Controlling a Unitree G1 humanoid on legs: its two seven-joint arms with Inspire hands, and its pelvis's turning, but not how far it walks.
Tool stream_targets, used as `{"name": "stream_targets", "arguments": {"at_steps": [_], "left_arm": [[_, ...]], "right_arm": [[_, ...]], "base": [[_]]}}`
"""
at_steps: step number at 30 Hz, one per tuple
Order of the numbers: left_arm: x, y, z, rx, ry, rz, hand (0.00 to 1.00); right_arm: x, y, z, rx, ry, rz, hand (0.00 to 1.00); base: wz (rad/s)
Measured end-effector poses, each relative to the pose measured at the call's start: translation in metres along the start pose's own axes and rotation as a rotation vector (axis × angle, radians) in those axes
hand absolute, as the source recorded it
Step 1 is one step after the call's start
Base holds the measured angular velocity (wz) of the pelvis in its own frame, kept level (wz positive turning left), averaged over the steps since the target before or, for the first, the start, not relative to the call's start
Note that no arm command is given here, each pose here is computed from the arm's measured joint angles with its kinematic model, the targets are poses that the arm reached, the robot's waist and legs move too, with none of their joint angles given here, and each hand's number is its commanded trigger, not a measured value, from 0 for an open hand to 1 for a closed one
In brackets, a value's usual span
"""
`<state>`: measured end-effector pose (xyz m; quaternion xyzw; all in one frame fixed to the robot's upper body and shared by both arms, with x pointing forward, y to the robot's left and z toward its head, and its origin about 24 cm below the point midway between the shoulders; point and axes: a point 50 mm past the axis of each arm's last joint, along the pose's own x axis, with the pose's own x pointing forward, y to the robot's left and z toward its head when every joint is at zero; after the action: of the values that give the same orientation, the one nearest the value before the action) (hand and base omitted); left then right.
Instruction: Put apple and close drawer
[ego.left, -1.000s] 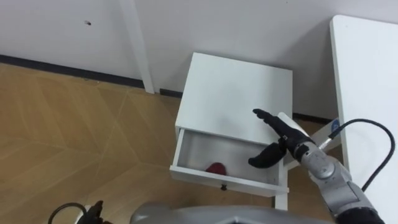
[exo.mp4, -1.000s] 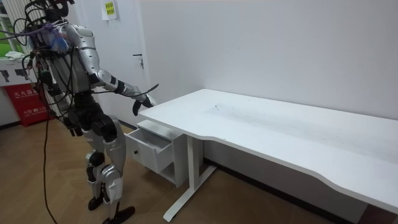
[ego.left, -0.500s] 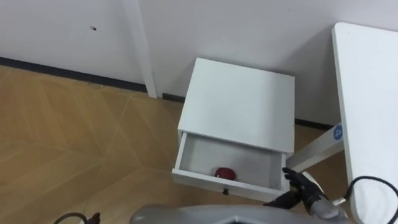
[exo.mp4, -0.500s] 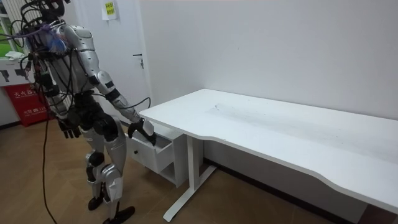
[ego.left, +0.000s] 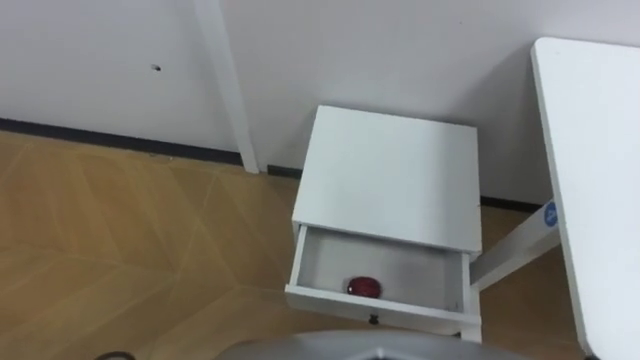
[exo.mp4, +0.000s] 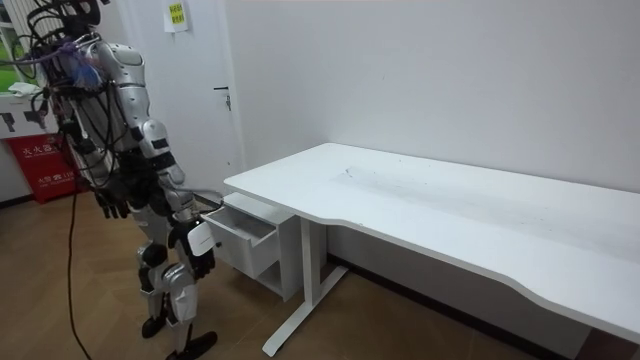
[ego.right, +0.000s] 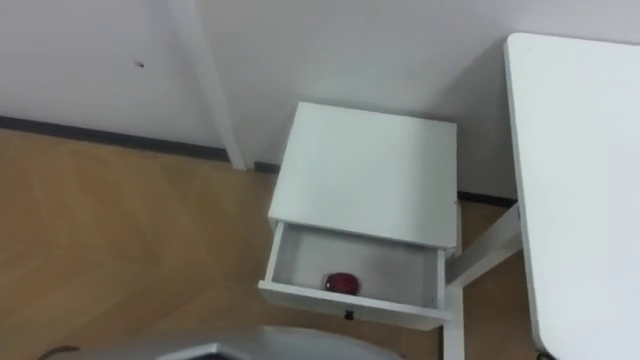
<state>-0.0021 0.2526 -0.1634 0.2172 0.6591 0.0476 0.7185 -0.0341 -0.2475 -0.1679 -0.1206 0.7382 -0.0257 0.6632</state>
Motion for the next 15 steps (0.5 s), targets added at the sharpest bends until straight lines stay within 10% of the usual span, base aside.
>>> {"name": "stream_targets", "arguments": {"at_steps": [8,15], "left_arm": [[0.001,-0.013,0.005,-0.017,0.03,-0.074,0.0],[0.008,0.026,0.031,0.012,-0.018,0.012,0.0]], "right_arm": [[-0.001,-0.015,0.007,0.139,0.011,-0.035,0.0],[-0.003,-0.03,0.023,0.184,-0.082,-0.077,0.0]], "base": [[-0.03],[-0.09]]}}
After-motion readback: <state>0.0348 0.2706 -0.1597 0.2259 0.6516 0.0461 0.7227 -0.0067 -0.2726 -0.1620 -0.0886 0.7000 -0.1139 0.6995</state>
